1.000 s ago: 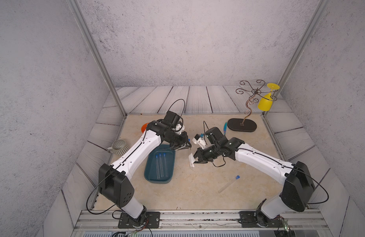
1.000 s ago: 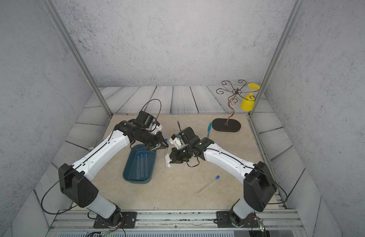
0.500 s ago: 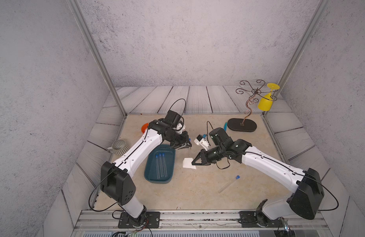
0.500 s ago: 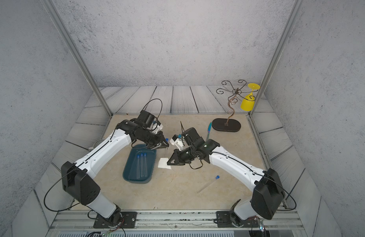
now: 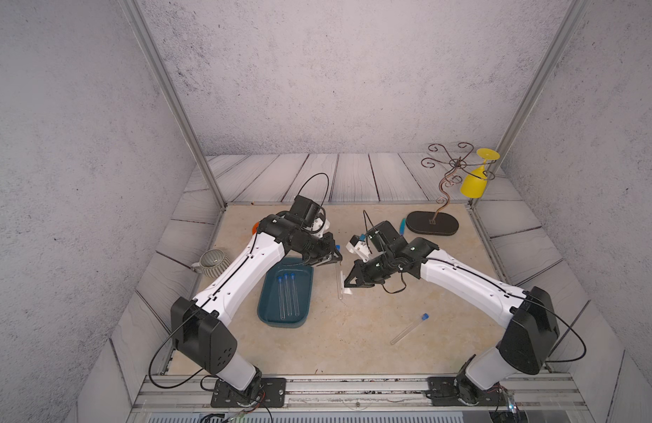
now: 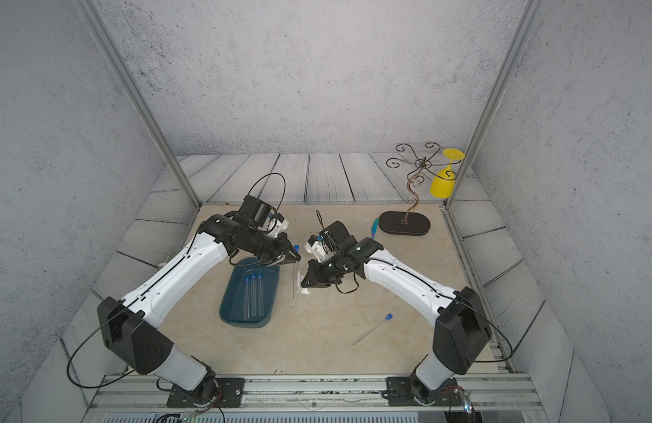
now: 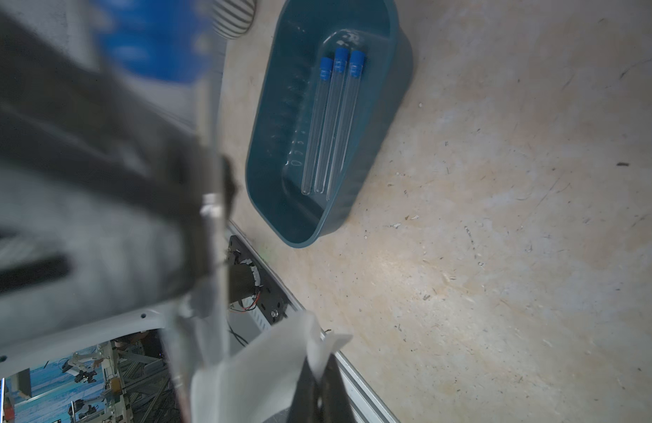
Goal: Wipe the exteriors of test tubes
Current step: Wipe the dirt from the test tube.
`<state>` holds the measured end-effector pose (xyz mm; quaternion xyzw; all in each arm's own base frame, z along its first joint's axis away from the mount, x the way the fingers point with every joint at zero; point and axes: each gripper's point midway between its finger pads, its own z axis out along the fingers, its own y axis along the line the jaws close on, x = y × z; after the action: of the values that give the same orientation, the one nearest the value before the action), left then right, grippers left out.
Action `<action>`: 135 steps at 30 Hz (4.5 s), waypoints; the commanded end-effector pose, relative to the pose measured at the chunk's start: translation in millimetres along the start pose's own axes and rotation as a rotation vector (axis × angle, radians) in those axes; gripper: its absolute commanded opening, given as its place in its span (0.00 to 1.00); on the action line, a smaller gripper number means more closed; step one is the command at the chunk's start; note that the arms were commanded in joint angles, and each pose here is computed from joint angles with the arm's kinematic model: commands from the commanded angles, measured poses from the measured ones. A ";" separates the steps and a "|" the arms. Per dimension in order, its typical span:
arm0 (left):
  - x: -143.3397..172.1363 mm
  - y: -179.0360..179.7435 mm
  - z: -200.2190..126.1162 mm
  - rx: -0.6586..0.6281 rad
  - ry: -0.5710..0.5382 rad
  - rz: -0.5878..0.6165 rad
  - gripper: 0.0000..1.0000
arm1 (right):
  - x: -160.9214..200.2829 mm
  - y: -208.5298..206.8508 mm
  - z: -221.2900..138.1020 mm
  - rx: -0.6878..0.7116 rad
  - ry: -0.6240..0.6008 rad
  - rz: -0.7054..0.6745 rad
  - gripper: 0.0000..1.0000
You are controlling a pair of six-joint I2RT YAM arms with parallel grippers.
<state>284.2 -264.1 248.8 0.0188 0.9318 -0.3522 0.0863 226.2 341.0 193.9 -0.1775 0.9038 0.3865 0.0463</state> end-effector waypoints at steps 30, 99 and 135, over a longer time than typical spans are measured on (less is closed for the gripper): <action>-10.8 2.0 -1.4 -0.026 -0.028 0.057 0.16 | 11.4 74.6 -56.2 -0.247 -0.073 -0.110 0.05; -6.0 -24.4 -22.2 0.066 -0.038 0.076 0.16 | 7.4 3.9 -53.5 -0.160 -0.099 0.023 0.05; -2.0 -24.2 -14.9 0.104 -0.020 0.085 0.16 | 14.3 58.7 -79.5 -0.282 -0.122 -0.036 0.05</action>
<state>281.5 -274.9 275.9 0.0532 0.9108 -0.3957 0.1050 203.9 316.8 262.8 -0.1608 0.8470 0.5008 0.0775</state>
